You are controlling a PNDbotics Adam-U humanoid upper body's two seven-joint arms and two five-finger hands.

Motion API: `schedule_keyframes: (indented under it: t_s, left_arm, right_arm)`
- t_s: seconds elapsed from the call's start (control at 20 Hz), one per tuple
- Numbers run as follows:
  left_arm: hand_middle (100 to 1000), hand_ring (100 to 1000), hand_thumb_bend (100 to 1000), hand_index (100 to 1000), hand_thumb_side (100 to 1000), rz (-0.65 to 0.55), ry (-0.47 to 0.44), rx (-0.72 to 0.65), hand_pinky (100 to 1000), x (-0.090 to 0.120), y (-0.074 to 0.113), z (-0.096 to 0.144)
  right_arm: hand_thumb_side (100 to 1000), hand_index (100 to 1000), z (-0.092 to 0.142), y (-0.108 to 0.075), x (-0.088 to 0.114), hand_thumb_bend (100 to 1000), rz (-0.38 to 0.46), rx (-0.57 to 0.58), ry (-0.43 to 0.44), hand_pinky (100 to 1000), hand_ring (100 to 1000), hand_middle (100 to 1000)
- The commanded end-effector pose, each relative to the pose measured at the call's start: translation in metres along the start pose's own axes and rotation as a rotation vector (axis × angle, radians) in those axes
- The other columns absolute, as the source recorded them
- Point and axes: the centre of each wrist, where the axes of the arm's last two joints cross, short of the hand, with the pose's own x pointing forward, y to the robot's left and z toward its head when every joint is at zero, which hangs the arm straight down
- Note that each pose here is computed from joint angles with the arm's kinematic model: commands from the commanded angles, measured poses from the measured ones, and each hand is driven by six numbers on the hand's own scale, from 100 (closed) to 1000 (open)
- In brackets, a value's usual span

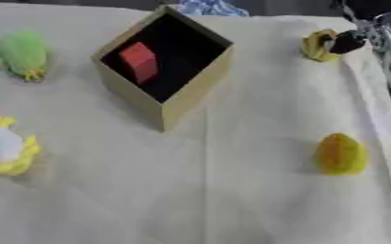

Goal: Pick up objects on the table and place them in the box.

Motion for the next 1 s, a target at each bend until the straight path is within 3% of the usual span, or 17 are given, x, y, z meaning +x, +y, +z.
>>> schedule_keyframes:
  t_s: [0.05,0.15,0.3,0.45,0.7,1.0]
  left_arm:
    - [590,626,353,758,537,0.002,-0.041,0.001,718,0.0079,0.0024,-0.0082]
    - [590,626,353,758,536,0.001,-0.041,0.000,718,0.0078,0.0025,-0.0081]
    - [591,627,354,758,535,0.002,-0.042,0.000,719,0.0079,0.0022,-0.0082]
    - [591,627,354,757,535,0.002,-0.043,-0.001,719,0.0080,0.0019,-0.0082]
    - [592,628,354,757,534,0.003,-0.044,-0.003,719,0.0081,0.0016,-0.0083]
    - [593,629,352,757,534,0.005,-0.045,-0.006,719,0.0085,0.0012,-0.0087]
  right_arm:
    - [728,814,0.0062,-0.0268,-0.0144,100,-0.075,-0.039,0.016,887,908,765]
    - [732,807,0.0079,-0.0275,-0.0155,100,-0.106,-0.036,0.022,899,922,770]
    - [665,801,0.0085,-0.0250,-0.0162,100,-0.142,-0.020,0.029,910,932,767]
    - [535,777,0.0081,-0.0212,-0.0156,100,-0.203,0.002,0.021,918,934,738]
    - [189,764,0.0081,-0.0189,-0.0152,100,-0.291,0.046,-0.002,920,930,709]
    - [127,747,0.0087,-0.0190,-0.0143,100,-0.343,0.059,-0.040,908,916,681]
